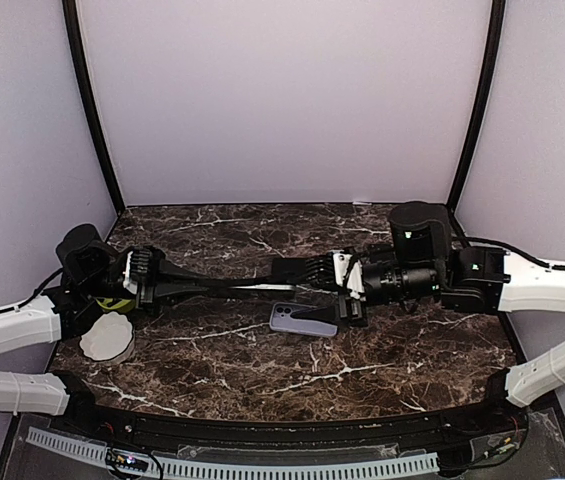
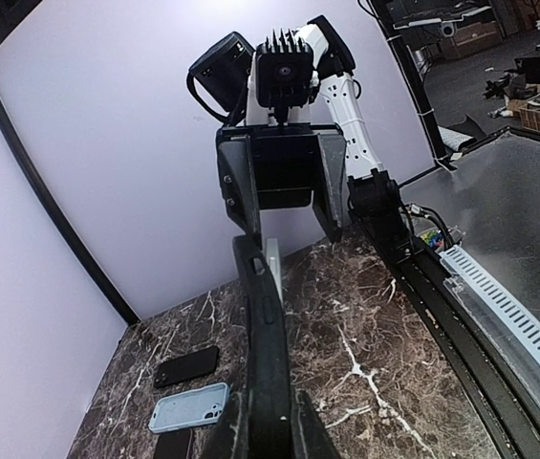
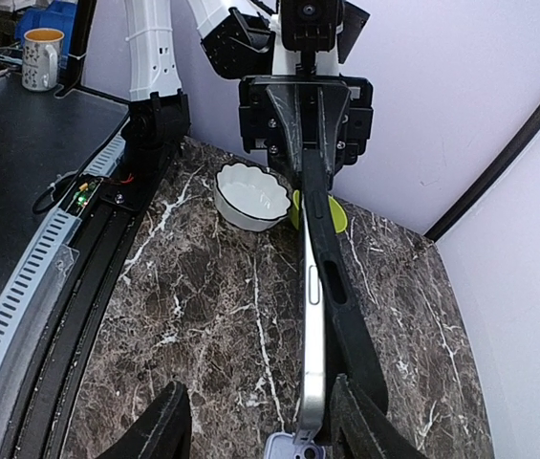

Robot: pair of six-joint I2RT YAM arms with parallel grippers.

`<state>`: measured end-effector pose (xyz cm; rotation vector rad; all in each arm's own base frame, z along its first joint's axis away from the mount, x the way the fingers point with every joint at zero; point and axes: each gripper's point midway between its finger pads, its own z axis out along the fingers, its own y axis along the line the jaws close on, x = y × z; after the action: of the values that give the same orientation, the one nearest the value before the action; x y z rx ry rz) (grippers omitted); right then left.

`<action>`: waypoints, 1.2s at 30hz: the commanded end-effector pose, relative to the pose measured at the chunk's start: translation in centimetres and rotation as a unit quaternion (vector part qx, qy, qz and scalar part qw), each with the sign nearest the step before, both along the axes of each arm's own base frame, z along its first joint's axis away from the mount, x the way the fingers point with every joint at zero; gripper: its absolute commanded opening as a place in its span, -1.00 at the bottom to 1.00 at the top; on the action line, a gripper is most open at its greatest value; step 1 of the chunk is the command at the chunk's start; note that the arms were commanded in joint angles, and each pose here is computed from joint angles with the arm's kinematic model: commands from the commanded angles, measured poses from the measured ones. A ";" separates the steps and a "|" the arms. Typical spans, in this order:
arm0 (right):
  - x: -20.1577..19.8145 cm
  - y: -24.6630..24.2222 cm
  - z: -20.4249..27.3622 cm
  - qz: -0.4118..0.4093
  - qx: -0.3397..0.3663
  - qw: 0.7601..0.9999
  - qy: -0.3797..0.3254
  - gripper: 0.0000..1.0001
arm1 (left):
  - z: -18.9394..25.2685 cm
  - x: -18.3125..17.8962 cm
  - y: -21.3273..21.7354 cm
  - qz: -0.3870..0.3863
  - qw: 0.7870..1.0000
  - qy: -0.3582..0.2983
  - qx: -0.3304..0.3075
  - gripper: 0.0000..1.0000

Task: Take the phone out of the phone case
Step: Pass from the left arm to the right

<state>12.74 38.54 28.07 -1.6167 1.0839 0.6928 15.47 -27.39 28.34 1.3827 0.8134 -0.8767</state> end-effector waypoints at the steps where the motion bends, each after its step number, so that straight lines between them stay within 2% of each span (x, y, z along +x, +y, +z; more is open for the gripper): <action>1: 1.7 0.5 1.5 -0.031 0.015 0.999 -0.033 0.01 | 2.2 -2.4 0.4 -0.043 0.997 -0.061 -0.030 -1.00; 14: 1.5 1.2 0.7 -0.026 0.007 0.999 -0.022 -0.05 | 2.2 -2.0 0.4 -0.031 0.997 -0.065 -0.031 -1.00; 22: 2.3 2.3 0.3 -0.053 -0.010 0.998 -0.025 -0.11 | 1.9 -1.7 0.3 -0.024 0.997 -0.066 -0.026 -1.00; 36: 2.7 4.0 -1.1 -0.075 -0.047 0.996 -0.029 -0.30 | 1.7 -1.2 0.3 -0.008 0.997 -0.070 -0.019 -1.00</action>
<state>14.82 41.25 25.32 -1.6568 1.2098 0.5231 16.23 -27.26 27.51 1.3833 0.8479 -0.8158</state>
